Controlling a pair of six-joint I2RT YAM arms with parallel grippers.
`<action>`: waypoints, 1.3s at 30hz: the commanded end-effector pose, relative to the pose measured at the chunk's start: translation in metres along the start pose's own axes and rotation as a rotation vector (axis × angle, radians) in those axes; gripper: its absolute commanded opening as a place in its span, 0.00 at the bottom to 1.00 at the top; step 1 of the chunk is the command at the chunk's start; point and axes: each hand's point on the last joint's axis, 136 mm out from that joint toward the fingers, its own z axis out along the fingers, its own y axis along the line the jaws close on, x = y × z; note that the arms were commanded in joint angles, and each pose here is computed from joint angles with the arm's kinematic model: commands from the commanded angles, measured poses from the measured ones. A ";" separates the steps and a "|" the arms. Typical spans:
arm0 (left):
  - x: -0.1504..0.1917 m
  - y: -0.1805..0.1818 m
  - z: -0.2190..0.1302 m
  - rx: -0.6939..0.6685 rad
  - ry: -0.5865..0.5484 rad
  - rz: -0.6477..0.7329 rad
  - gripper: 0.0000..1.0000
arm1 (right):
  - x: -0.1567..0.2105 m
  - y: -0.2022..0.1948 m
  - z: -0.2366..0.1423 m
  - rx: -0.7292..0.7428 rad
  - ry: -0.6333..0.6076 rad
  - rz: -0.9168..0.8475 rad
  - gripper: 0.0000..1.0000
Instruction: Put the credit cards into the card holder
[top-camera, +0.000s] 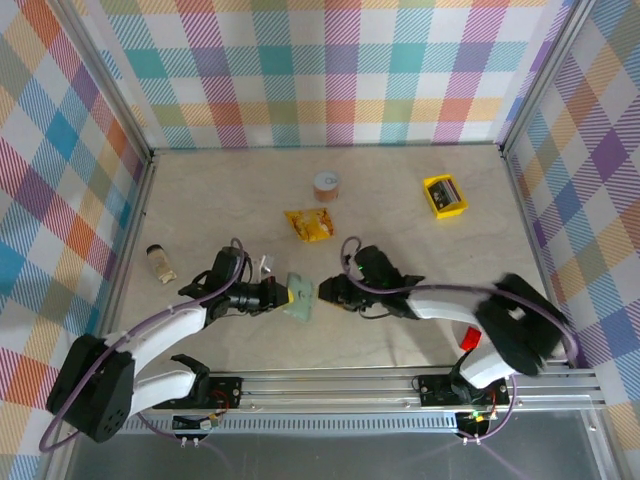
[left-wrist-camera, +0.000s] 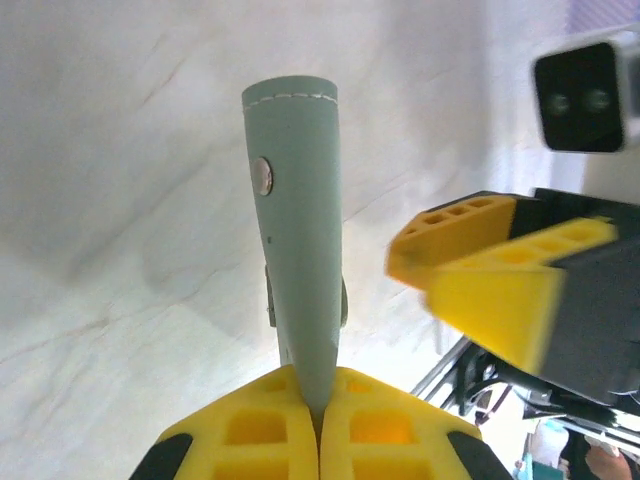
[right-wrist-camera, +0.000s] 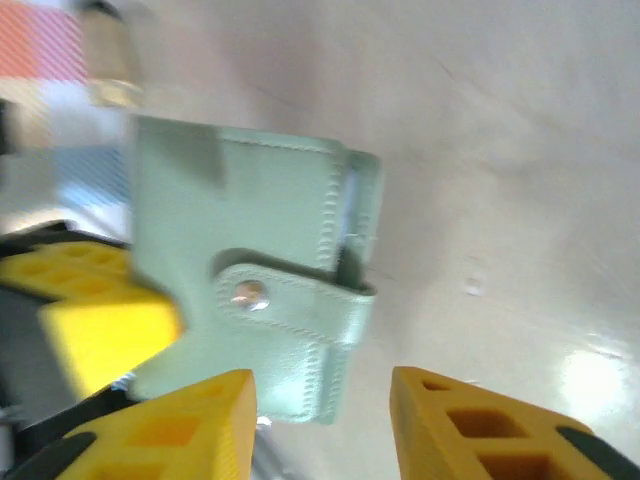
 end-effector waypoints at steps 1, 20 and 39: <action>-0.041 -0.061 -0.031 0.086 -0.157 0.191 0.00 | -0.036 0.042 -0.060 0.015 -0.190 -0.232 0.56; -0.151 -0.251 -0.137 0.274 -0.667 0.681 0.00 | -0.088 0.193 -0.203 -0.080 -0.524 -0.738 0.49; -0.120 -0.264 -0.111 0.101 -0.606 0.900 0.00 | -0.123 0.218 -0.194 -0.056 -0.490 -0.516 0.46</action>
